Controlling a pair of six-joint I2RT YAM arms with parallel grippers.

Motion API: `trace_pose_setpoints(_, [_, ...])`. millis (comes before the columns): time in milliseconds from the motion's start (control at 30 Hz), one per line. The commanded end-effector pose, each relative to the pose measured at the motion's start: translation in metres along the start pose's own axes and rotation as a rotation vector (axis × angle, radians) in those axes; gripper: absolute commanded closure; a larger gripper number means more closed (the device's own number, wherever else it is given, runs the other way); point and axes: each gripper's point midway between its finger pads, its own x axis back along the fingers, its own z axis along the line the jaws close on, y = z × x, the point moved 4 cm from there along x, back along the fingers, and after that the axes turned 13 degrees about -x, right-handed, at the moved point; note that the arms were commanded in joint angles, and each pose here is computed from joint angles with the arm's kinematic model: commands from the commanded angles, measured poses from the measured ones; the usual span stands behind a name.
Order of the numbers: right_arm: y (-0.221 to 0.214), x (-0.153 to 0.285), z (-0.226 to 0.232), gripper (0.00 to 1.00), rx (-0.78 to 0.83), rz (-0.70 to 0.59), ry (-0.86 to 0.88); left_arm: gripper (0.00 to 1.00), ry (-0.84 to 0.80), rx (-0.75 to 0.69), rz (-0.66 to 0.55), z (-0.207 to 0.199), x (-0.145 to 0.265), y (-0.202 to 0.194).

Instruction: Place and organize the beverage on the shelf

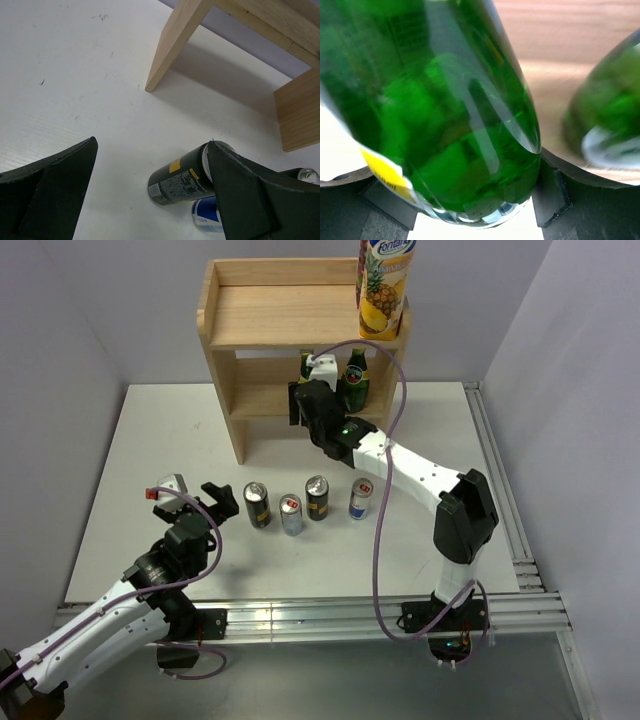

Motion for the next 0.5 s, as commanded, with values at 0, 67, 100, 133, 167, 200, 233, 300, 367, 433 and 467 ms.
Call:
trace_pose_setpoints(0, [0.075, 0.001, 0.005, 1.0, -0.156, -0.189, 0.035, 0.01, -0.022, 0.009, -0.013, -0.004, 0.0, 0.002])
trace_pose_setpoints(67, [0.076, -0.005, 0.001, 1.0, -0.165, -0.194, 0.022, 0.01, -0.023, 0.01, -0.015, -0.003, 0.001, 0.003])
trace_pose_setpoints(100, [0.077, -0.007, 0.0, 1.0, -0.167, -0.194, 0.018, 0.01, -0.021, 0.01, -0.015, -0.003, 0.0, 0.003])
trace_pose_setpoints(133, [0.076, -0.013, -0.003, 1.0, -0.169, -0.193, 0.007, 0.01, -0.022, 0.01, -0.014, -0.003, 0.001, 0.003])
trace_pose_setpoints(167, [0.076, -0.015, -0.005, 1.0, -0.171, -0.193, 0.001, 0.01, -0.021, 0.012, -0.015, -0.003, 0.0, 0.003])
trace_pose_setpoints(200, [0.076, -0.018, -0.007, 1.0, -0.176, -0.195, -0.003, 0.01, -0.021, 0.012, -0.015, -0.003, 0.0, 0.003])
trace_pose_setpoints(233, [0.074, -0.021, -0.009, 1.0, -0.177, -0.193, -0.013, 0.01, -0.02, 0.012, -0.015, -0.003, 0.0, 0.003])
trace_pose_setpoints(300, [0.071, -0.025, -0.01, 1.0, -0.18, -0.193, -0.018, 0.01, -0.019, 0.009, -0.014, -0.003, 0.0, 0.003])
trace_pose_setpoints(367, [0.066, -0.029, -0.013, 1.0, -0.185, -0.189, -0.026, 0.01, -0.02, 0.013, -0.016, -0.003, 0.001, 0.004])
trace_pose_setpoints(433, [0.058, -0.033, -0.016, 1.0, -0.188, -0.182, -0.038, 0.01, -0.017, 0.01, -0.017, -0.003, 0.0, 0.003])
trace_pose_setpoints(467, [0.055, -0.034, -0.017, 1.0, -0.19, -0.184, -0.042, 0.01, -0.016, 0.009, -0.015, -0.002, 0.0, 0.003])
